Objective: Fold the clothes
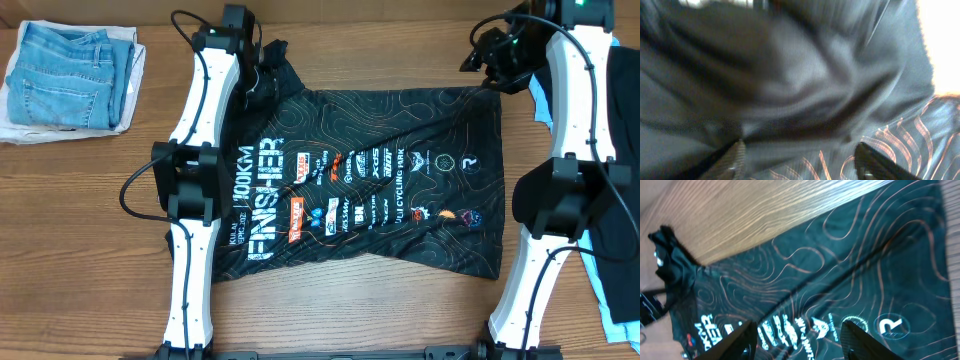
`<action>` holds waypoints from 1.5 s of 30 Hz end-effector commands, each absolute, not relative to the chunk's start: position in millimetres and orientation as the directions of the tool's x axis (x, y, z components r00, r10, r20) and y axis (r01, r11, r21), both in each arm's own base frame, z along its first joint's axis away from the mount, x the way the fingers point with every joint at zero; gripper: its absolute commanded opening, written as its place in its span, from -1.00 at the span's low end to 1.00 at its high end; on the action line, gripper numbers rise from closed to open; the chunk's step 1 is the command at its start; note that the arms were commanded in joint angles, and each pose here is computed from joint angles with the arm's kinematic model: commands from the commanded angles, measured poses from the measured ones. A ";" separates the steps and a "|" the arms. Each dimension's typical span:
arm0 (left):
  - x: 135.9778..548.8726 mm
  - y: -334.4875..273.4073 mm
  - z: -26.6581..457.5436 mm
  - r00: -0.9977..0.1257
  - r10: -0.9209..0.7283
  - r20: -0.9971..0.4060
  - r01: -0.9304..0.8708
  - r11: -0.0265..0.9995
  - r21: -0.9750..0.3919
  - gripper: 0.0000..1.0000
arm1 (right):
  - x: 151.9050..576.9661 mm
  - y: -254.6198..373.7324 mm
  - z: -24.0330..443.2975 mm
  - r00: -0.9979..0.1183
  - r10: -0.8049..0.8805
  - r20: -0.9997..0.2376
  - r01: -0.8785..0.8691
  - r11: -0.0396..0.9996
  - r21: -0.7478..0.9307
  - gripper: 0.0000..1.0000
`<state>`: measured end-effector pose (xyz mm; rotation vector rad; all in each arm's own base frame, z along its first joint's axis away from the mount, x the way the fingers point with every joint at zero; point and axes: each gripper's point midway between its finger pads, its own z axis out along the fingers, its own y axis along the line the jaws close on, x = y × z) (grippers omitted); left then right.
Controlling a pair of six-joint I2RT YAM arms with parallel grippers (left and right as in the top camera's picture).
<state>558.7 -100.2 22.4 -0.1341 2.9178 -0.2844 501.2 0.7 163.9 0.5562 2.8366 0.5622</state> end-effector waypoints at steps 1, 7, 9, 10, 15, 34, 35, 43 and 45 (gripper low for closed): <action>580.8 -95.2 34.0 -0.950 -0.070 -0.304 -0.021 0.987 -0.161 0.53 | 500.3 24.0 177.0 -0.931 0.335 -0.142 0.247 0.869 0.429 0.15; 605.3 -97.9 43.9 -0.907 0.024 -0.420 0.083 0.989 -0.124 0.60 | 495.1 48.4 176.0 -0.956 0.255 -0.145 0.174 0.892 0.417 0.16; 611.3 -94.8 46.1 -0.894 0.037 -0.446 0.085 0.993 -0.087 0.59 | 494.5 53.2 174.3 -0.959 0.238 -0.152 0.162 0.905 0.393 0.17; 614.0 -93.9 47.4 -0.888 0.046 -0.458 0.089 0.993 -0.072 0.58 | 494.0 55.4 173.0 -0.961 0.229 -0.155 0.157 0.913 0.376 0.17; 626.3 -101.1 54.7 -0.848 0.125 -0.516 0.159 0.987 -0.022 0.48 | 489.8 66.2 169.5 -0.968 0.195 -0.156 0.136 0.936 0.325 0.16; 641.6 -106.4 52.2 -0.764 0.344 -0.546 0.305 0.938 0.165 0.47 | 486.3 75.1 169.0 -0.972 0.184 -0.144 0.129 0.937 0.324 0.15; 641.5 -106.3 49.4 -0.766 0.345 -0.543 0.305 0.938 0.166 0.47 | 486.3 75.1 169.0 -0.972 0.184 -0.144 0.129 0.937 0.324 0.15; 637.9 -104.6 23.6 -0.789 0.347 -0.507 0.310 0.937 0.159 0.33 | 486.1 75.0 168.9 -0.972 0.184 -0.144 0.129 0.937 0.324 0.14; 637.8 -102.3 19.4 -0.794 0.345 -0.502 0.307 0.938 0.158 0.25 | 486.2 75.0 169.0 -0.972 0.184 -0.144 0.129 0.937 0.324 0.14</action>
